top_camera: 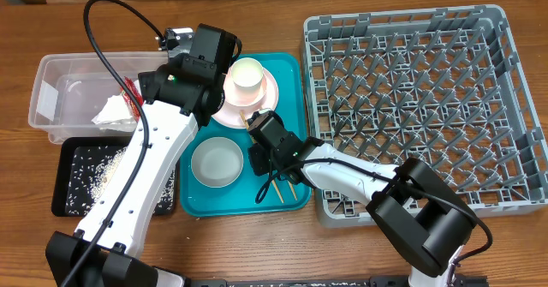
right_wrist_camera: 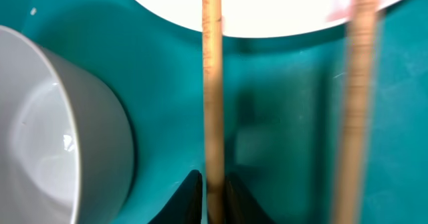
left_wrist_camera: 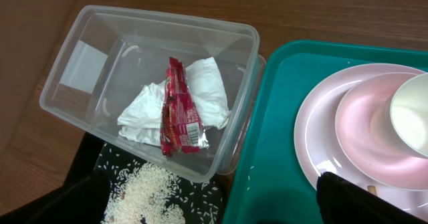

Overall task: Sort waste into correct bins and load items into the dishwasher
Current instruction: 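Grasp one chopstick and carry it into the grey dish rack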

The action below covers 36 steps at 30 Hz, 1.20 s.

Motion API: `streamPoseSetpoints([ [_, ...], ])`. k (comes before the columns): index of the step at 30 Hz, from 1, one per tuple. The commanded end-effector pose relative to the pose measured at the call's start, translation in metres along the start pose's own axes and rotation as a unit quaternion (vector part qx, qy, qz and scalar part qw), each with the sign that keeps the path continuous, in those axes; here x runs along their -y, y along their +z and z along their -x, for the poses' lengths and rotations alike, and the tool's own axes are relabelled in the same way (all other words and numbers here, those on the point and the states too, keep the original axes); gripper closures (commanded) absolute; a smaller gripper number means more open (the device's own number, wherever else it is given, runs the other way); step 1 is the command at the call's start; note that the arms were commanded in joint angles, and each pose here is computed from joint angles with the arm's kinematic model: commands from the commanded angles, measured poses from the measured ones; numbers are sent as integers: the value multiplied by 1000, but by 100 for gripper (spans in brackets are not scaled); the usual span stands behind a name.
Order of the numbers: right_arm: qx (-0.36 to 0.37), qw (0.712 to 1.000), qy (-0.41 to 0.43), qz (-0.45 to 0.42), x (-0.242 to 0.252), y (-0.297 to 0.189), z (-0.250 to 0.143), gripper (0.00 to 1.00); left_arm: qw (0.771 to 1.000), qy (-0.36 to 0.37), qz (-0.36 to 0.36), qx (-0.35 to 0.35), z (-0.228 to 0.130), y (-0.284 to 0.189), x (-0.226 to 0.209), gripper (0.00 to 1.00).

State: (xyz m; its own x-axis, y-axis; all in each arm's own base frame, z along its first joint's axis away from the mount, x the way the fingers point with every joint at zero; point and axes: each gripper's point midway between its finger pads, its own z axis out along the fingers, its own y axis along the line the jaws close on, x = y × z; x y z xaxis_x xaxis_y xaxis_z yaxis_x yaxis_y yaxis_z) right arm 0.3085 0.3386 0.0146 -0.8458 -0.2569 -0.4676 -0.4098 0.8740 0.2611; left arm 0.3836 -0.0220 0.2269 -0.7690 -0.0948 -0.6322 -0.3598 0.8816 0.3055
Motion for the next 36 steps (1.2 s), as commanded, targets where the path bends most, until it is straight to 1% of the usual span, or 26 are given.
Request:
streamPoseSetpoints([
  [1,-8,999,-5,45,-19,-2,1,89,1000,-5,7,13,9,-4,-4,0],
  [2,-8,998,-6,59,-26,-5,4,93,1000,-5,7,13,9,-4,-4,0],
  [4,-5,996,-7,89,-39,-13,12,96,1000,-5,7,13,9,-4,-4,0],
  [6,7,994,-8,111,-49,-26,24,96,1000,-5,7,13,9,-4,-4,0],
  [9,31,992,-8,122,-55,-53,45,96,1000,-5,7,13,9,-4,-4,0],
  [13,67,990,7,122,-45,-98,73,96,1000,-5,7,13,9,-4,-4,0],
  [15,87,989,20,116,-31,-120,86,96,1000,-5,7,13,9,-4,-4,0],
  [18,118,988,51,79,6,-150,102,96,1000,-5,7,13,9,-4,-4,0],
  [21,144,985,93,14,58,-172,112,96,1000,-5,7,13,9,-4,-4,0],
  [23,157,978,129,-42,104,-185,115,96,1000,-5,7,13,9,-4,-4,0],
  [26,152,978,118,-79,141,-191,113,96,1000,-5,7,13,9,-4,-4,0],
  [30,124,980,103,-117,181,-191,100,96,1000,-5,7,13,9,-4,-4,0],
  [36,77,983,94,-139,205,-179,79,96,1000,-5,7,13,9,-4,-4,0],
])
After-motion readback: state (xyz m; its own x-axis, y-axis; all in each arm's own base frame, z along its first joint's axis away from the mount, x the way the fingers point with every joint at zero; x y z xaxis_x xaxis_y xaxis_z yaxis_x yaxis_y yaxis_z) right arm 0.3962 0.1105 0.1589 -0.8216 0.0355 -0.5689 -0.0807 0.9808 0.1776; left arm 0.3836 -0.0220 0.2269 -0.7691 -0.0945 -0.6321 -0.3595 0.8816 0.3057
